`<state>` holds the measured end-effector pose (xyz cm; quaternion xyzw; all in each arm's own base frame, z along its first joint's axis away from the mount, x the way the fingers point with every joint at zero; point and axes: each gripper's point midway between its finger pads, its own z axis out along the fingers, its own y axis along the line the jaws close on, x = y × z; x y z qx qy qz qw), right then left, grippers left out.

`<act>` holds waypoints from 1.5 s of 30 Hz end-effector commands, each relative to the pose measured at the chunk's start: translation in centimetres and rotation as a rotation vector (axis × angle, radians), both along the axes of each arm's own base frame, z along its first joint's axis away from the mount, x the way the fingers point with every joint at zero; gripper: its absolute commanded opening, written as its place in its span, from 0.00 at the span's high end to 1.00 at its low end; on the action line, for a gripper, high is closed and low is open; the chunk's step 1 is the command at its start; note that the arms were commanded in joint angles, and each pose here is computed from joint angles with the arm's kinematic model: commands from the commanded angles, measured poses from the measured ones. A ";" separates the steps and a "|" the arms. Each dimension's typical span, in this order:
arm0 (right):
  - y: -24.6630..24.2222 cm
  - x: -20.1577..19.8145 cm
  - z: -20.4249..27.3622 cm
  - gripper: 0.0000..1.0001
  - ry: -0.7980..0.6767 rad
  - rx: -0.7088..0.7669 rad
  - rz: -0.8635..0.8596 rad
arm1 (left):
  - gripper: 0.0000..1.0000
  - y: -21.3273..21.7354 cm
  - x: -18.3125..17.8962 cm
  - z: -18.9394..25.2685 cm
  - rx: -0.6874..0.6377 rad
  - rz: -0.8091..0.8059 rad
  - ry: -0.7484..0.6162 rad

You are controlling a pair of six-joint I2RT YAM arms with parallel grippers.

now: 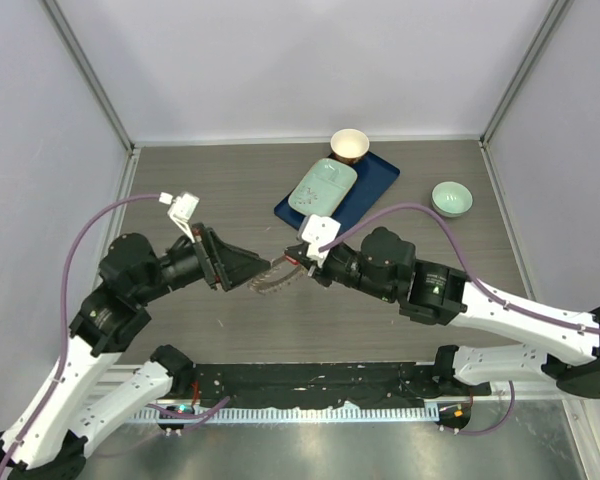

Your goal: Remove the keys from the keyring

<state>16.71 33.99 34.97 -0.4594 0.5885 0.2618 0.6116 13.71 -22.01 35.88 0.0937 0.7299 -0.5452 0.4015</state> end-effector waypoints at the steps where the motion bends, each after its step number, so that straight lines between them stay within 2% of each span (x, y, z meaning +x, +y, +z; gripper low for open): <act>1: 0.1 1.1 3.9 0.99 -0.033 0.132 -0.064 | 0.38 1.0 -0.5 4.0 -0.030 0.028 -0.124; 5: 0.4 1.6 4.0 0.99 -0.012 0.145 -0.090 | 0.46 0.2 0.9 2.0 0.044 0.024 -0.087; 8: 0.5 2.0 4.2 0.99 -0.001 0.158 -0.114 | 0.51 0.2 2.0 1.1 0.093 0.046 -0.122; 13: 0.7 2.6 4.1 0.99 0.051 0.178 -0.162 | 0.54 0.7 3.9 -0.1 0.201 0.087 -0.242; 16: 0.8 3.1 4.0 0.99 0.091 0.176 -0.199 | 0.54 1.3 4.8 -1.3 0.260 0.125 -0.250; 20: 1.1 4.0 2.7 0.99 0.132 0.097 -0.252 | 0.56 2.0 6.0 -3.0 0.296 0.194 -0.249; 26: 1.2 5.0 0.8 0.99 0.188 0.028 -0.279 | 0.52 2.2 5.9 -4.7 0.305 0.187 -0.261; 31: 1.7 5.7 -0.4 0.99 0.234 -0.026 -0.294 | 0.45 1.9 5.6 -5.5 0.326 0.151 -0.259; 36: 1.7 5.8 -2.2 0.99 0.272 -0.109 -0.302 | 0.46 1.3 5.5 -6.7 0.335 0.102 -0.230; 45: 1.1 6.1 -2.4 0.99 0.340 -0.101 -0.340 | 0.41 0.5 6.6 -6.4 0.262 0.121 -0.291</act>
